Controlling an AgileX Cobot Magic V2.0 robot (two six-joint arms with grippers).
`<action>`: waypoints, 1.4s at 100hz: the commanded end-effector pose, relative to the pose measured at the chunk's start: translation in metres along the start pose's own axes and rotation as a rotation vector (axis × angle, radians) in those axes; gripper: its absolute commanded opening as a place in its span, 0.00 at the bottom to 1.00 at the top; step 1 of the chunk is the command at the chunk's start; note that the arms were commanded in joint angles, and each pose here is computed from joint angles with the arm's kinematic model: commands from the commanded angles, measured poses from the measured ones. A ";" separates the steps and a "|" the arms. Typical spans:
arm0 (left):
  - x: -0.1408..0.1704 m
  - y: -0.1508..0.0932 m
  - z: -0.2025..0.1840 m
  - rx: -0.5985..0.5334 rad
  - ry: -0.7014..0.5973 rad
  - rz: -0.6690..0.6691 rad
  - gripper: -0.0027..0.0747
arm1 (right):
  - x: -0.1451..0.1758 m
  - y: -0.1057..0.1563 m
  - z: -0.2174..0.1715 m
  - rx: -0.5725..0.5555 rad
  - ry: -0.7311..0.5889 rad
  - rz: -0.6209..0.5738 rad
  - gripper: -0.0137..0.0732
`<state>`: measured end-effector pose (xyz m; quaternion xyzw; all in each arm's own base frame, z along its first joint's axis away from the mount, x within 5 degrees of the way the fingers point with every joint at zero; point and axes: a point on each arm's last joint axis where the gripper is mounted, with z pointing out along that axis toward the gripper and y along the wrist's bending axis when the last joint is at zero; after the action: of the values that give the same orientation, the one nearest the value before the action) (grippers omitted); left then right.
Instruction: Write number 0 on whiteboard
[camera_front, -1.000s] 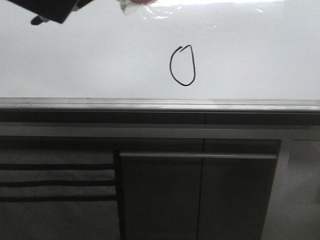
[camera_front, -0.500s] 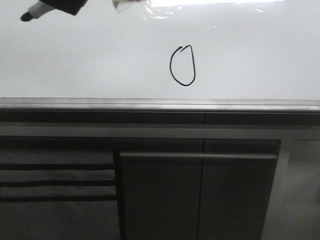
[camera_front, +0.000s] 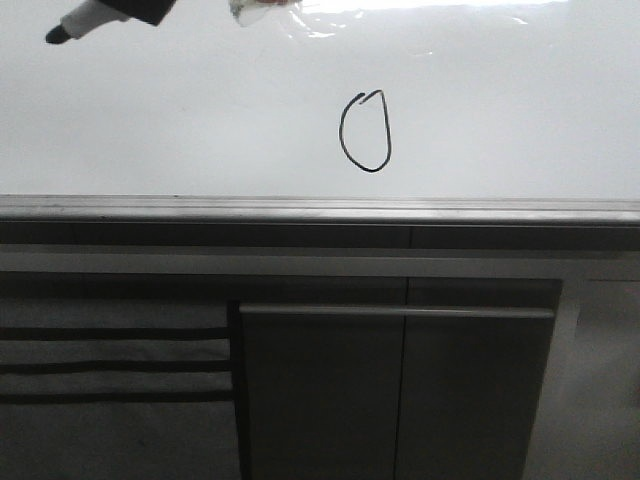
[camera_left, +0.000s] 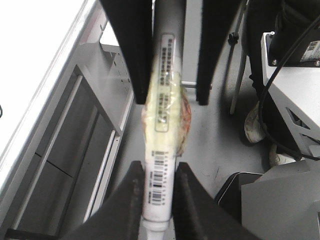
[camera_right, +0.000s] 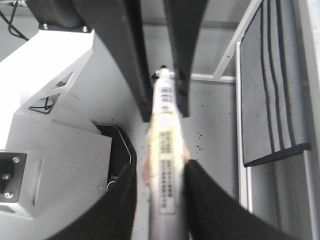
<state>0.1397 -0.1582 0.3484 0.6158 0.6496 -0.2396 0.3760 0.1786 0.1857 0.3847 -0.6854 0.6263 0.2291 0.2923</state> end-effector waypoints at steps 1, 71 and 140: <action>-0.015 0.002 -0.008 -0.043 -0.078 -0.014 0.01 | -0.012 0.006 -0.020 0.016 -0.067 -0.016 0.44; 0.043 0.089 -0.021 -0.864 -0.272 -0.456 0.01 | 0.018 0.031 -0.129 0.574 -0.112 0.420 0.44; 0.103 0.149 0.037 -1.157 -0.185 -0.643 0.01 | 0.038 0.040 -0.114 0.633 -0.148 0.443 0.44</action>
<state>0.2919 -0.1063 0.2454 0.0908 0.8190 -0.0113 0.5665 0.1366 0.0784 0.4253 -0.4079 0.7903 0.1299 0.4384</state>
